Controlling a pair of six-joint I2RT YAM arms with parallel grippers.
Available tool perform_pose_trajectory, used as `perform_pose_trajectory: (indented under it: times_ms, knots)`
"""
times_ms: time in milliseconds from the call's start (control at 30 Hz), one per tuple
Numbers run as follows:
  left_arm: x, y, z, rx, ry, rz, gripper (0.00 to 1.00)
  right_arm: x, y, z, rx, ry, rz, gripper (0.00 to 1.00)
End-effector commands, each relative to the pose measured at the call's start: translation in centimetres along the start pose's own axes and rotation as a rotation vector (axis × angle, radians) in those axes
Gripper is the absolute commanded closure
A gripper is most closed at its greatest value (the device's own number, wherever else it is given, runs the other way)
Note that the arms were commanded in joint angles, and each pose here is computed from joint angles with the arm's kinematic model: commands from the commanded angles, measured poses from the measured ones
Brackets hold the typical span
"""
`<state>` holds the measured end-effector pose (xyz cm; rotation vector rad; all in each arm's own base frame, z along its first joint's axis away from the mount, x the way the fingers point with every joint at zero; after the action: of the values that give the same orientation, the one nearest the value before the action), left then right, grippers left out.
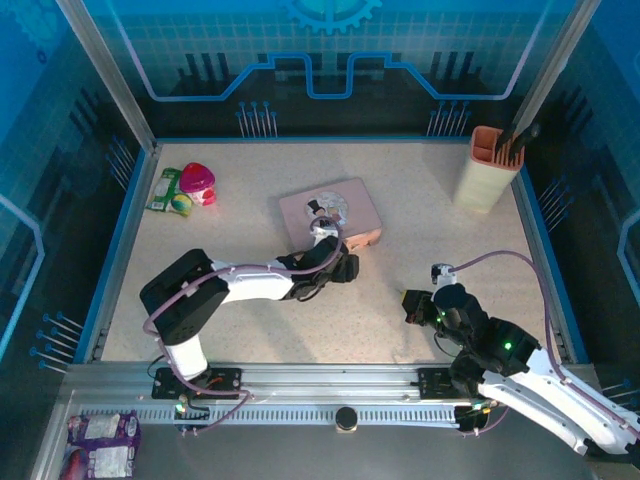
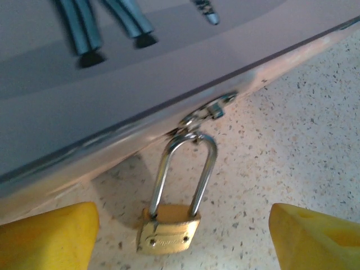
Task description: Unlock the padlock with the key
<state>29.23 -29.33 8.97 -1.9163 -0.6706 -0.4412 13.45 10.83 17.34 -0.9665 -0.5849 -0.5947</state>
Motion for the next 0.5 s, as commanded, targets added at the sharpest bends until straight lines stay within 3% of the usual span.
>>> perform_pose_trajectory:
  times_ms: [0, 133, 467]
  knots:
    - [0.1, 1.0, -0.1, 0.029, 0.04, 0.033, 0.26, -0.1, 0.2, 0.2, 0.028, 0.025, -0.007, 1.0]
    - [0.2, 2.0, 0.1, 0.046, 0.029, 0.046, 0.34, 0.1, 0.4, 1.0, 0.095, 0.026, -0.025, 1.0]
    - [0.0, 2.9, 1.5, 0.064, -0.005, 0.071, 0.56, -0.6, 1.4, 1.0, 0.086, 0.048, 0.018, 1.0]
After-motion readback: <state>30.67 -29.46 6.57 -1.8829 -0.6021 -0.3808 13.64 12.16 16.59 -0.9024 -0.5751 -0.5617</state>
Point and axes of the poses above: each hand's point on the last joint's axis, 136 mm out from that joint toward the fingers, its own y axis out along the fingers, its own z axis along the line the jaws close on, x = y × z, the point moved 5 cm from there along -y, back along the fingers, and after that the axes turned 10 degrees about -y, right-handed, at the moved point
